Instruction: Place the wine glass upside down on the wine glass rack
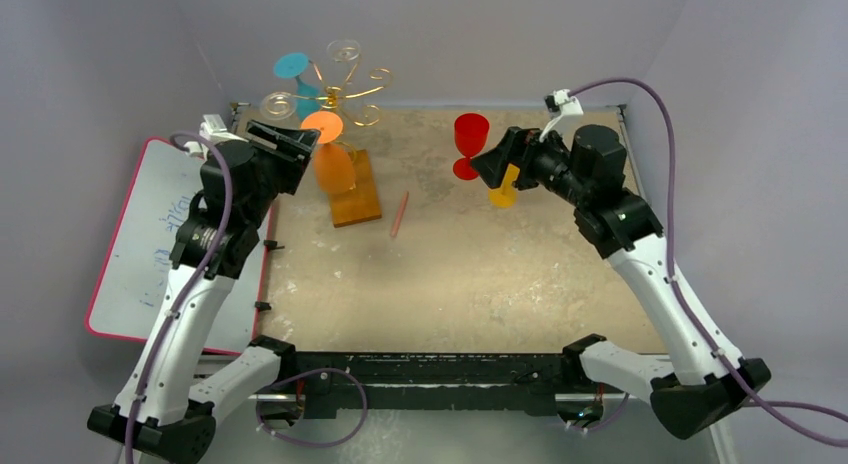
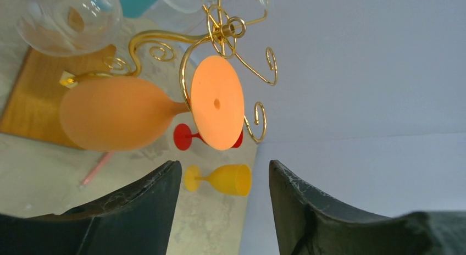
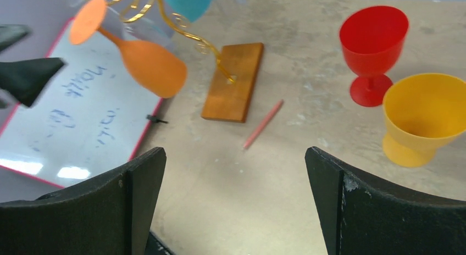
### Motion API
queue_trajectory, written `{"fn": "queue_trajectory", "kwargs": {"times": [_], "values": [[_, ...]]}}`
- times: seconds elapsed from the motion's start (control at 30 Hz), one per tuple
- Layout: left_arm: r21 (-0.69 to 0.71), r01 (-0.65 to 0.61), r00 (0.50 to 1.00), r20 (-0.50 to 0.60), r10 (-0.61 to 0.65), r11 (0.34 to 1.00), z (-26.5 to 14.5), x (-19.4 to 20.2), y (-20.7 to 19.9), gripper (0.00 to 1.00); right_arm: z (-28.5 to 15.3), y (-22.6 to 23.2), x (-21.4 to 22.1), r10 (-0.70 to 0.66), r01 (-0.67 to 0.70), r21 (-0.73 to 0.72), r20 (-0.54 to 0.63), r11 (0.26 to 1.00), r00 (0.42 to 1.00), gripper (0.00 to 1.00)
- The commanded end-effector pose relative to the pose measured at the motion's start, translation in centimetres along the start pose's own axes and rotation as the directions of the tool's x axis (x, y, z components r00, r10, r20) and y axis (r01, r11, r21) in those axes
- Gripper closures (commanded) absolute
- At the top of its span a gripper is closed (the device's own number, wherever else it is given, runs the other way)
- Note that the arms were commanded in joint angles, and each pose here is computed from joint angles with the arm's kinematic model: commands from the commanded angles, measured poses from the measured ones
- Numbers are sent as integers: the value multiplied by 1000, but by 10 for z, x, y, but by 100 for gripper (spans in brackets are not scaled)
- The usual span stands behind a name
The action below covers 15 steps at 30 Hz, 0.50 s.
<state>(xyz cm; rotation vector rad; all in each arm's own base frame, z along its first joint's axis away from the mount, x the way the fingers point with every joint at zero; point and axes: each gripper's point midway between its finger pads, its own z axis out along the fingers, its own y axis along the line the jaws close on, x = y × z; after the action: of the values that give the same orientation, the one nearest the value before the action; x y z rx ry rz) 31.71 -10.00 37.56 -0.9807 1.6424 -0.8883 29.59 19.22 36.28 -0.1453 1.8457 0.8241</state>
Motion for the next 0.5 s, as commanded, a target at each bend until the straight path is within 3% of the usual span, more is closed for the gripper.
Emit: {"fn": "queue_trajectory", "kwargs": {"times": [0.0,0.17,0.3,0.47], "values": [[36,-195,977,90,191,980,-27,-26,-15,39,16,-30,-13,-115,112,136,11,984,993,2],[160,-403,915,82,395,901,-50,-21,-30,38,44,-68,-1,-197,212,256,-85,943,977,13],[304,-519,845,44,533,799,-62,1,-40,35,62,-98,4,-259,297,345,-154,890,954,37],[463,-549,777,-25,629,696,-68,34,-41,32,79,-123,2,-338,389,406,-192,827,921,62]]}}
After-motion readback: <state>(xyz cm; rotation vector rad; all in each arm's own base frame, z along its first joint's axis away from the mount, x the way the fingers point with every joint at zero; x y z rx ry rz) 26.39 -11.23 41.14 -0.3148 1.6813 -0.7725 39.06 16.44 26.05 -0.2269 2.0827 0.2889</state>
